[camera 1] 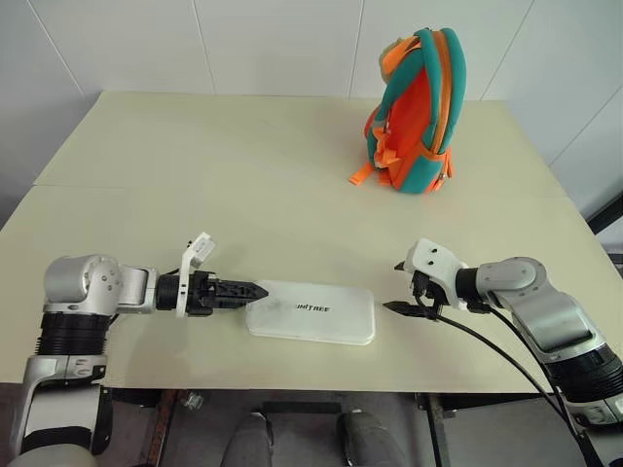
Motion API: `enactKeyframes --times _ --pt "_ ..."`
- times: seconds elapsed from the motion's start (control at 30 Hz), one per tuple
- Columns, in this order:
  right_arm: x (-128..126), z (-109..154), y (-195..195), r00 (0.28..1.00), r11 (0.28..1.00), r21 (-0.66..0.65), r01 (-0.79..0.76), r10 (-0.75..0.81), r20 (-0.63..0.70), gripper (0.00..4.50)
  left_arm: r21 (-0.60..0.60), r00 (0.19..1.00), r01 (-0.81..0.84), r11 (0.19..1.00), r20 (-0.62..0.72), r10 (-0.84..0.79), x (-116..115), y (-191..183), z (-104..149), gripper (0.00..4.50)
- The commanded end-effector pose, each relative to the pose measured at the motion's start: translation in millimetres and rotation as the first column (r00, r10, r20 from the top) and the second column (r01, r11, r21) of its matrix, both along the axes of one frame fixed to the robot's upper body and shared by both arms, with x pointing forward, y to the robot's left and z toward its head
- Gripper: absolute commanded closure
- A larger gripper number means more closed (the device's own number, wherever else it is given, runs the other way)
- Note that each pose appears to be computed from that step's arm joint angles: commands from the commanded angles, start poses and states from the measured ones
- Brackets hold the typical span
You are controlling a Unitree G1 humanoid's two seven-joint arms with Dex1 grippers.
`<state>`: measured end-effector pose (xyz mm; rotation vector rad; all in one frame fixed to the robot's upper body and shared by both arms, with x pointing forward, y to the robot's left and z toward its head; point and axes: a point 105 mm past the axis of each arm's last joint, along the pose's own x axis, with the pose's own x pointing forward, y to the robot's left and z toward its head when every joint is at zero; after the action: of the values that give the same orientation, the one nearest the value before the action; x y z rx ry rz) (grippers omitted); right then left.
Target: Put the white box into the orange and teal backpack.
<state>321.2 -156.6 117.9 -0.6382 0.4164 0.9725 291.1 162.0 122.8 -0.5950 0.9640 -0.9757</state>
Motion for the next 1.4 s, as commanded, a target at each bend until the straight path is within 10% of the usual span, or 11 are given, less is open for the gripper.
enactKeyframes --times 0.03,0.33,0.77,1.4 --pt "1 5 4 1.000 1.000 -0.007 -0.006 0.007 0.028 0.05 0.007 0.999 0.037 0.999 -0.034 -0.036 -8 -8 -6 0.05" --pt "4 6 9 0.999 1.000 0.000 -0.012 0.012 0.032 0.05 -0.021 0.998 0.057 0.998 -0.004 -0.057 -10 -17 -3 0.05" --pt "4 5 14 1.000 1.000 0.018 -0.017 0.017 0.025 0.00 -0.059 0.988 0.014 0.998 0.154 -0.005 -1 -32 3 3.01" --pt "37 41 -9 0.973 0.980 0.131 0.149 -0.169 0.160 0.00 0.011 0.971 0.065 0.998 0.231 -0.065 -13 -15 17 3.15"
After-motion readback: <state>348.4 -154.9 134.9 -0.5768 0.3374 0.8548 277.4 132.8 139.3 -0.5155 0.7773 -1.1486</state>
